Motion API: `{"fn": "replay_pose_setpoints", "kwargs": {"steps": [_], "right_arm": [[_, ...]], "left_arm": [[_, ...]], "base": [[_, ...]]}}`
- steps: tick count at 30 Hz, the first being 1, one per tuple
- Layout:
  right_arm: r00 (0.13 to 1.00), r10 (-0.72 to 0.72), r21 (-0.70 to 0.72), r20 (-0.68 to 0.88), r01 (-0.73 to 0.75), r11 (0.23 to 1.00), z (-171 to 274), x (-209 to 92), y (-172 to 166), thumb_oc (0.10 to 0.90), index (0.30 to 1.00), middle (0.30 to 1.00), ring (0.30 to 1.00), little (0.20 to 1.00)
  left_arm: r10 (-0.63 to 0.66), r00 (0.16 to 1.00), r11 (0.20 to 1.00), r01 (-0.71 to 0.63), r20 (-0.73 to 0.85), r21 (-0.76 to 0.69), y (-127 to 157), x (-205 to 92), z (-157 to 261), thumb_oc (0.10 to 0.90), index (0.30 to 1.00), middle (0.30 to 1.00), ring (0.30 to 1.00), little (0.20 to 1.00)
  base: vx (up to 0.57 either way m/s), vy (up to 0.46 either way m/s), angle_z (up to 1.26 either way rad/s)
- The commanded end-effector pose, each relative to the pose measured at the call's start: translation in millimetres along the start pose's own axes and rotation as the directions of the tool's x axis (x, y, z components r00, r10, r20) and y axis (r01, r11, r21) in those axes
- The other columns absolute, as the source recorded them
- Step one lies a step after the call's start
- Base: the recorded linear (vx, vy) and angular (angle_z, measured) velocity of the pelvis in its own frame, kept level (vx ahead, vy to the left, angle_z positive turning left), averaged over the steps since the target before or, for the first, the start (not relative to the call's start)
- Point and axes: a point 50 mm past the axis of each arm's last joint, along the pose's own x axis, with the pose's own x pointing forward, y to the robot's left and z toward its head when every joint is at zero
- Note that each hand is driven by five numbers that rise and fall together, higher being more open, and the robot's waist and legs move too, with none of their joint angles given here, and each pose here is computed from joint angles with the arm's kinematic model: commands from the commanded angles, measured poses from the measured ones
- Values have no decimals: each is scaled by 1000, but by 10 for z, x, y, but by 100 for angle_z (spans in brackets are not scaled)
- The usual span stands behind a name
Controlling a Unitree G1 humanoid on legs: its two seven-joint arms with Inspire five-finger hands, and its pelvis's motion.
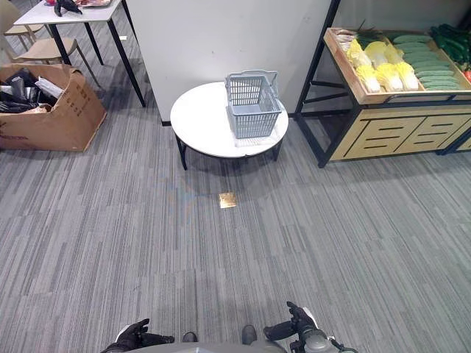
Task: Get the vegetables into the basket
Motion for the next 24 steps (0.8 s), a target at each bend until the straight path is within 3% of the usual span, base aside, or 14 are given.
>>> {"fn": "replay_pose_setpoints", "kwargs": {"steps": [1, 12, 19, 20, 21, 24], "right_arm": [[997, -55, -111, -44, 50, 993, -78, -17, -238, 900, 1000, 1000, 1000, 1000], [988, -153, -97, -6, 152, 984, 21, -32, -551, 900, 1000, 1000, 1000, 1000], [981, -188, -102, -41, 183, 978, -81, -64, -630, 900, 1000, 1000, 1000, 1000], [985, -162, -127, -54, 154, 980, -107, -75, -668, 900, 1000, 1000, 1000, 1000], [985, -155, -132, -77, 144, 981, -192, -84, -591, 900, 1000, 1000, 1000, 1000], [990, -118, -138, -77, 106, 985, -173, -58, -453, 900, 1000, 1000, 1000, 1000]], "left_arm": [[-26, 1000, 999, 25, 10, 37, -129, 9, 72, 900, 1000, 1000, 1000, 1000], [5, 995, 997, 3, 103, -79, -59, 42, 368, 900, 1000, 1000, 1000, 1000], [8, 991, 999, -3, 135, -41, -57, 40, 416, 900, 1000, 1000, 1000, 1000], [137, 989, 987, -132, 52, -93, 640, 26, 363, 900, 1000, 1000, 1000, 1000], [92, 989, 994, -85, 113, -63, 346, 50, 452, 900, 1000, 1000, 1000, 1000], [68, 991, 997, -63, 117, -45, 195, 55, 460, 900, 1000, 1000, 1000, 1000]], "base": [[0, 0, 0], [16, -120, 8], [222, 181, 5], [363, 369, -101], [336, 396, -142], [185, 238, -89]]}}
